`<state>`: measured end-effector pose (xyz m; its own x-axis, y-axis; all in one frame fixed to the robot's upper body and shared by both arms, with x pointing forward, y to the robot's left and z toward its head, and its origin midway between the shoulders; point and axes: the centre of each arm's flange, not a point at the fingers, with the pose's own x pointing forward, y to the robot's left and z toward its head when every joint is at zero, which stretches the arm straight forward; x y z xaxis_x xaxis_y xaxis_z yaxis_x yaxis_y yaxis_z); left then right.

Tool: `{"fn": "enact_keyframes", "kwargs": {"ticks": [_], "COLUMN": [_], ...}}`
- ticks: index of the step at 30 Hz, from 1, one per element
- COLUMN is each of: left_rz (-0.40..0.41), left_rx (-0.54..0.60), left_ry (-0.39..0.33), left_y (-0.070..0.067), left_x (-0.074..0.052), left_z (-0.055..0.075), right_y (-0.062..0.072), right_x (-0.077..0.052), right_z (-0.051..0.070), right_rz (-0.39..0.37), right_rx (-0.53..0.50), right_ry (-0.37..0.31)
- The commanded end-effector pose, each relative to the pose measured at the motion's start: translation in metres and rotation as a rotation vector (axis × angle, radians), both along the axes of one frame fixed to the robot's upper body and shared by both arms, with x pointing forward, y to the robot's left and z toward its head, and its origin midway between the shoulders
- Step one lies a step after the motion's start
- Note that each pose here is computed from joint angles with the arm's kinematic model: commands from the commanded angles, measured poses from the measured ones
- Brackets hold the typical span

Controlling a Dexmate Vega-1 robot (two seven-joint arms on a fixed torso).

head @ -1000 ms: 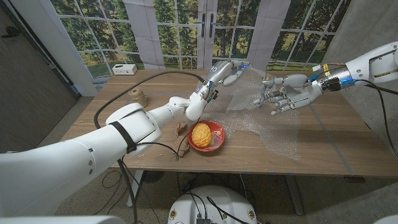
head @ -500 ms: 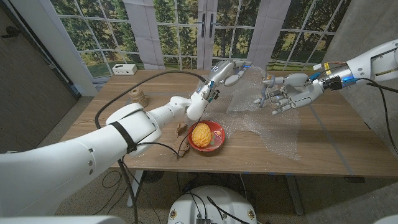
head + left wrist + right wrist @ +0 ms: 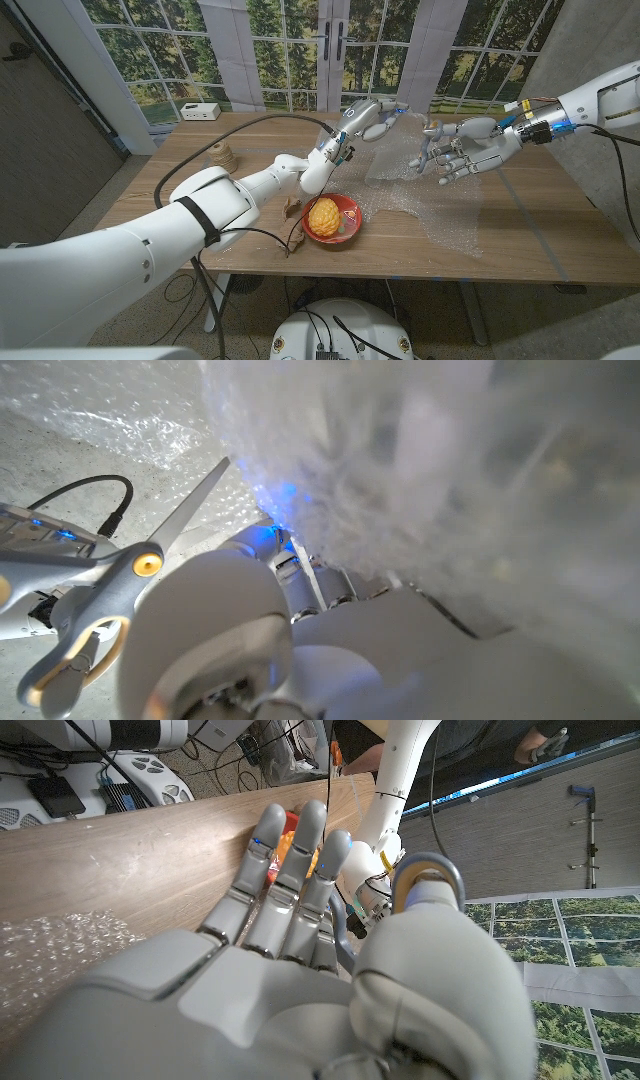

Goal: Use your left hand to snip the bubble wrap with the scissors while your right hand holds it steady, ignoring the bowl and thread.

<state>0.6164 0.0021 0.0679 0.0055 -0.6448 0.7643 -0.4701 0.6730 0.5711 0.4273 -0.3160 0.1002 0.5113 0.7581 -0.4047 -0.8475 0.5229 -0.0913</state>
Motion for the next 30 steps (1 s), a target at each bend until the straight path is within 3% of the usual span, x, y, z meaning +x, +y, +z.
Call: {"fn": "enact_keyframes", "kwargs": {"ticks": [1,18,30], "left_rz": [-0.007,-0.046,-0.084], "left_rx": [0.022,0.019,0.006], "left_ry": [-0.008,-0.011,-0.005], "left_y": [-0.0023,-0.0012,0.0074], "left_x": [-0.0017,-0.0071,-0.011], "left_z": [0.0002,-0.0013,-0.0041], "right_y": [0.0042,0.0089,0.0103], "right_x": [-0.001,0.0006,0.0017], "right_z": [0.0014,-0.0041,-0.0034], "right_rz": [0.001,0.009,0.005], "right_rx": [-0.004,-0.011,-0.013], "right_ry": [-0.005,0.027,0.036]}}
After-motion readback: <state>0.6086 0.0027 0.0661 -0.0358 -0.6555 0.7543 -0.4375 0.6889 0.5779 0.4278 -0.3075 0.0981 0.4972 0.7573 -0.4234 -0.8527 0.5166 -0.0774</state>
